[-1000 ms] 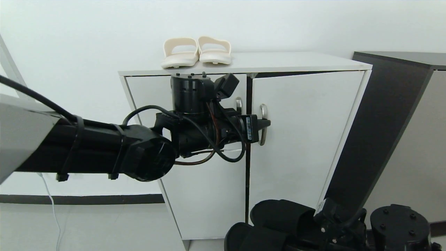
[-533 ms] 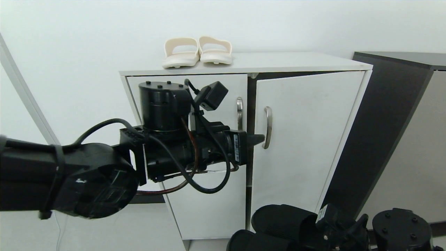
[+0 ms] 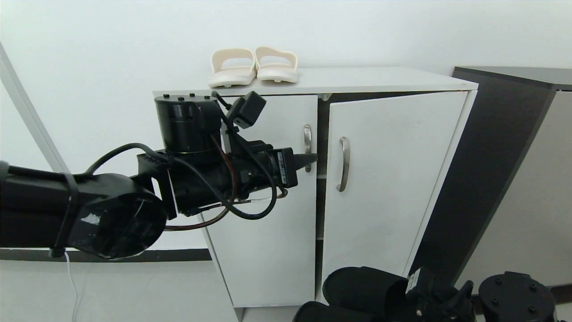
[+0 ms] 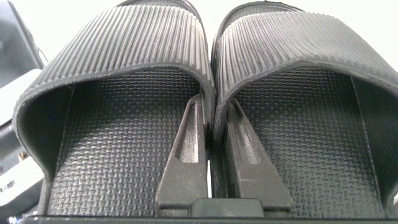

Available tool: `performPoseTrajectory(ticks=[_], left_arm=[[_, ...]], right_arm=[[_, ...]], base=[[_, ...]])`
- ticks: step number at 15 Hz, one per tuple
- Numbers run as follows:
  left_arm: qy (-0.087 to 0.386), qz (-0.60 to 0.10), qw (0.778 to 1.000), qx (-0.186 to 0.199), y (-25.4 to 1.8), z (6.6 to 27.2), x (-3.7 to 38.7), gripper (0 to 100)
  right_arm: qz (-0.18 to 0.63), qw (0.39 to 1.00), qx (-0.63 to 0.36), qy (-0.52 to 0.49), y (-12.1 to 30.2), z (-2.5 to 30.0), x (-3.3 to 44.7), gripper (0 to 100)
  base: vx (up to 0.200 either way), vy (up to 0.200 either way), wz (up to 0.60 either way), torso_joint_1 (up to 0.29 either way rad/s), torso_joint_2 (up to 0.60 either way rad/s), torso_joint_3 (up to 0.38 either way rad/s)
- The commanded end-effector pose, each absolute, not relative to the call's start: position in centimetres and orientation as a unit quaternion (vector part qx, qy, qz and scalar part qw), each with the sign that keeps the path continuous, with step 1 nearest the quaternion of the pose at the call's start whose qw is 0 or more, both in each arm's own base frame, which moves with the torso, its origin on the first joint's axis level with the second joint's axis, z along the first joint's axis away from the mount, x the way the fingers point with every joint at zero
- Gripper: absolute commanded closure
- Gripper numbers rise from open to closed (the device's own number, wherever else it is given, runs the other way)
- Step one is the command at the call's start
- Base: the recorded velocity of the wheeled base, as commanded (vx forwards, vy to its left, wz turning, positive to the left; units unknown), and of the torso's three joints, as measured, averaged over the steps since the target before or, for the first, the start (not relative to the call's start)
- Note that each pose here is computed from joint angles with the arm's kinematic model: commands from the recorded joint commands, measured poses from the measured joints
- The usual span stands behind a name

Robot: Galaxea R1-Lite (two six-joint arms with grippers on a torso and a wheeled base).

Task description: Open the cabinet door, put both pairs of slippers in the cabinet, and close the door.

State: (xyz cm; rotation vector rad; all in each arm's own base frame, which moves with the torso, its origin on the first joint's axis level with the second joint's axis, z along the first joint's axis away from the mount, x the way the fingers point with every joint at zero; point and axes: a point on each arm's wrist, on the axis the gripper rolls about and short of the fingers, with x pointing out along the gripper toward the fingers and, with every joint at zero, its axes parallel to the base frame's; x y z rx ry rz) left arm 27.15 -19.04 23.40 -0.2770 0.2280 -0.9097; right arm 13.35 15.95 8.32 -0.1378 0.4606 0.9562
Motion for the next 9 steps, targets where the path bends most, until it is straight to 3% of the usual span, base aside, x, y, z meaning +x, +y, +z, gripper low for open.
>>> performPoseTrajectory(ticks=[1, 9], left_arm=[[0.113, -0.435, 0.883, -0.132, -19.8, 22.8, 28.4, 100], [0.101, -0.431, 0.886, -0.136, -21.6, 21.9, 32.1, 100]], right_arm=[[0.459, 0.857, -0.074, 0.221, 15.8, 8.1, 13.1, 100], [0.475, 0.847, -0.089, 0.223, 15.4, 7.8, 12.7, 100]], base=[[0.0, 0.0, 0.0, 0.0, 0.0, 0.0], [0.0, 0.0, 0.0, 0.0, 0.0, 0.0]])
